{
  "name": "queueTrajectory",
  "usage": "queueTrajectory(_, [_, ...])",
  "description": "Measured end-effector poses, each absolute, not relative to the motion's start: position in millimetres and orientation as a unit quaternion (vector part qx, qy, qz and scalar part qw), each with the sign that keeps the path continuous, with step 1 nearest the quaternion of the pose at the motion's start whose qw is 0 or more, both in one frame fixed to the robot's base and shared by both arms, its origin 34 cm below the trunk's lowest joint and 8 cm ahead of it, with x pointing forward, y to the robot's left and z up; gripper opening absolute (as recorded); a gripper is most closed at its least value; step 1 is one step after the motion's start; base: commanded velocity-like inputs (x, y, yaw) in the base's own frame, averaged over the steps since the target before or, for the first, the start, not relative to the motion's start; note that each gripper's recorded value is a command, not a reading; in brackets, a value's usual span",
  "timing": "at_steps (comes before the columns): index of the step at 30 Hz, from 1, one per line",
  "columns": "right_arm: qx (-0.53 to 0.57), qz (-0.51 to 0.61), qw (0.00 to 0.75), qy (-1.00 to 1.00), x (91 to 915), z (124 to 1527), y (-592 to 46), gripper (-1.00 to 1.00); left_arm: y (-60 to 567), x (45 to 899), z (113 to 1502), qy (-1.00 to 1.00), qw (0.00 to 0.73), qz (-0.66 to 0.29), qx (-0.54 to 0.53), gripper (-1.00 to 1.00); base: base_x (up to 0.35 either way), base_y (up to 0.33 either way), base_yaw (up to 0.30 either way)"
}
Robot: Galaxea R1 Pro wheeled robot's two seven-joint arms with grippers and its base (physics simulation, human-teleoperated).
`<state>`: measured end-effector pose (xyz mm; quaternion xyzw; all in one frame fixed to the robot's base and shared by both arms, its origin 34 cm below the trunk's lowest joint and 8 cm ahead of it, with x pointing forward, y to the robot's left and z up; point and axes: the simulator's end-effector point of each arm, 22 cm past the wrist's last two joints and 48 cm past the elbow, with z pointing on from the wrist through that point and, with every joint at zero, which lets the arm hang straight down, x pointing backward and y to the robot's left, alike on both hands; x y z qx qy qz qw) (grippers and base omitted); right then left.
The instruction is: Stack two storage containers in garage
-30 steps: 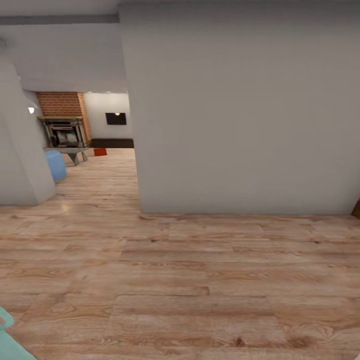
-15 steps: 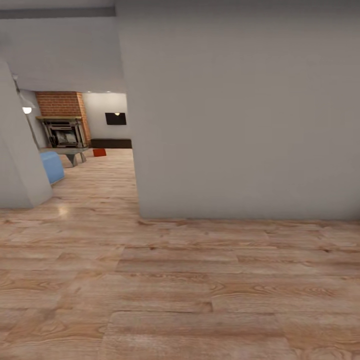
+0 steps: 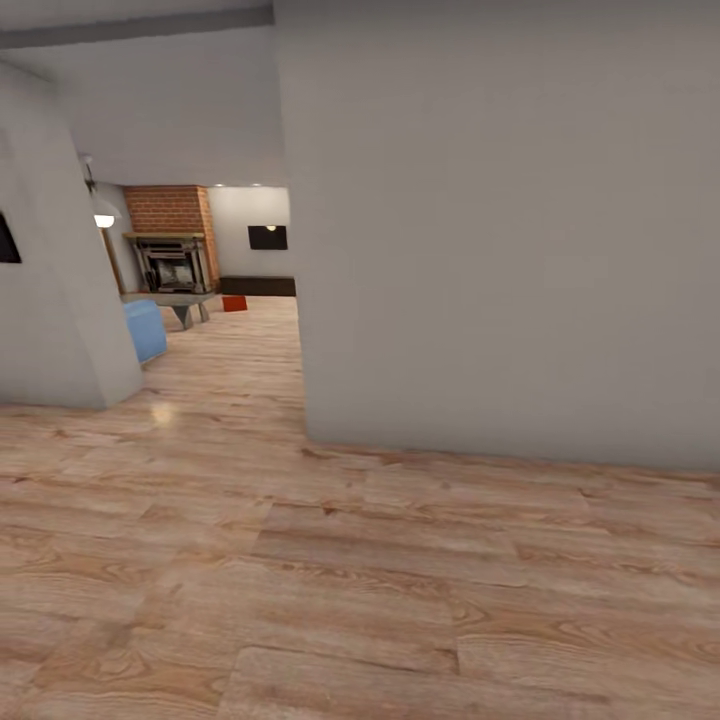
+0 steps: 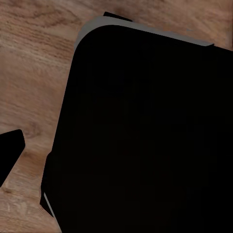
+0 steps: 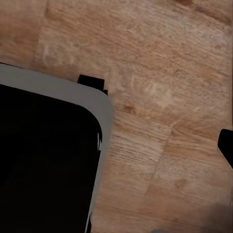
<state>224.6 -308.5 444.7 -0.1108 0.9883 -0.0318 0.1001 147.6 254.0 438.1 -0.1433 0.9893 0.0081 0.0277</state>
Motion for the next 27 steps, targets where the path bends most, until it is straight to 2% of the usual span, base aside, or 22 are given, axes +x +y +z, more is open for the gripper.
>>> queueTrajectory(21, [-0.111, -0.032, 0.100, 0.988, 224.4, 444.7, -308.6, 1.00, 254.0, 147.4, 438.1, 0.989, 0.027, 0.008, -0.144, 1.00, 0.322, 0.000, 0.268])
queueTrajectory(27, [-0.111, -0.032, 0.101, 0.988, 224.9, 444.8, -308.6, 1.00, 253.9, 147.4, 438.1, 0.989, 0.027, 0.008, -0.144, 1.00, 0.322, 0.000, 0.079])
